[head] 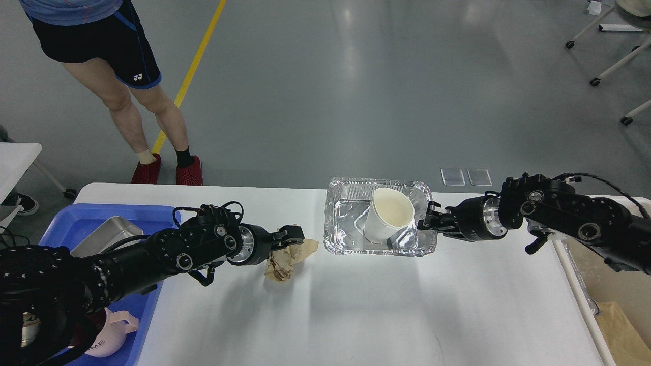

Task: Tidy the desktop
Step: 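Reach the left gripper to the crumpled brown paper and grasp it, then lift the brown paper and carry it over the foil tray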

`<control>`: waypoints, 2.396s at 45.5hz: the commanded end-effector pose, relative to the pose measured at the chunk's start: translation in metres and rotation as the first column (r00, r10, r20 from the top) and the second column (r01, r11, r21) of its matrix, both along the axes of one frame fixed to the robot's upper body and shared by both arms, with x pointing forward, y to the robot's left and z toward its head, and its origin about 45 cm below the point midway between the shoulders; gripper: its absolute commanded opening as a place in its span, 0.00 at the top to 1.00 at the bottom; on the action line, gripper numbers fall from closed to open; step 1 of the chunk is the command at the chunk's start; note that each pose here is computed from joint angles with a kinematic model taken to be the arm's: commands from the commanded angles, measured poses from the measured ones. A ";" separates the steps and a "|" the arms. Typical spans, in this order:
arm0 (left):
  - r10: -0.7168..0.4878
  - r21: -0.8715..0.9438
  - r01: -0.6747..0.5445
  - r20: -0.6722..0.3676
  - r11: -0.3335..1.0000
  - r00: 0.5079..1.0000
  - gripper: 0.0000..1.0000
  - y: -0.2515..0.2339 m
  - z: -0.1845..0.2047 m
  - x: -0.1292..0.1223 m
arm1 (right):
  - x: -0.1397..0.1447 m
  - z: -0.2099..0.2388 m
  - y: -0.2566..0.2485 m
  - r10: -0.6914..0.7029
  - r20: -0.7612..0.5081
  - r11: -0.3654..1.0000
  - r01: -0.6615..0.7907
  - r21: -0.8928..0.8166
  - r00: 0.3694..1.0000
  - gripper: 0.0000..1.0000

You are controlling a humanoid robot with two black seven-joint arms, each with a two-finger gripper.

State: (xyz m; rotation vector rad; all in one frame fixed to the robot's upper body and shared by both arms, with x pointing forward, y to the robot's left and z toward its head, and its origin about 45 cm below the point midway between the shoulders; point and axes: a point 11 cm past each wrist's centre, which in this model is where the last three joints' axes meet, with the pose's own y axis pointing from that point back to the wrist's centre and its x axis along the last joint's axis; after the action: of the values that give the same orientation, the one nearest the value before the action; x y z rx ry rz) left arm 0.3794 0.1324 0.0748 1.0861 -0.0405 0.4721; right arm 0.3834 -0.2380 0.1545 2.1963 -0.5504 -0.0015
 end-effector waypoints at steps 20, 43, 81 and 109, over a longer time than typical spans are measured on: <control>0.006 0.013 -0.006 -0.034 1.000 0.999 0.62 -0.008 -0.018 -0.014 | -0.004 -0.005 -0.003 -0.006 -0.013 1.000 0.006 -0.002 1.000 1.00; 0.016 -0.002 -0.016 -0.039 1.000 0.999 0.97 -0.002 -0.013 -0.010 | -0.006 -0.008 -0.003 -0.007 -0.018 1.000 0.007 -0.002 1.000 1.00; -0.160 -0.144 0.189 0.194 0.971 0.968 0.97 0.135 0.245 -0.032 | -0.004 -0.006 -0.001 -0.009 -0.014 1.000 0.010 0.008 1.000 1.00; -0.213 -0.256 0.292 0.295 0.922 0.931 0.97 0.079 0.277 -0.012 | -0.004 -0.005 -0.002 -0.012 -0.013 1.000 0.012 0.007 1.000 1.00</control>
State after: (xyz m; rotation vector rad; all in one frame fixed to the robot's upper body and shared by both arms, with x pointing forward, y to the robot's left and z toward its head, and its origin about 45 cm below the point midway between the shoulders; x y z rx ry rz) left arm 0.3627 0.2367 0.3759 0.7259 -0.3647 0.3921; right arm 0.3795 -0.2393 0.1490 2.1991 -0.5560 -0.0235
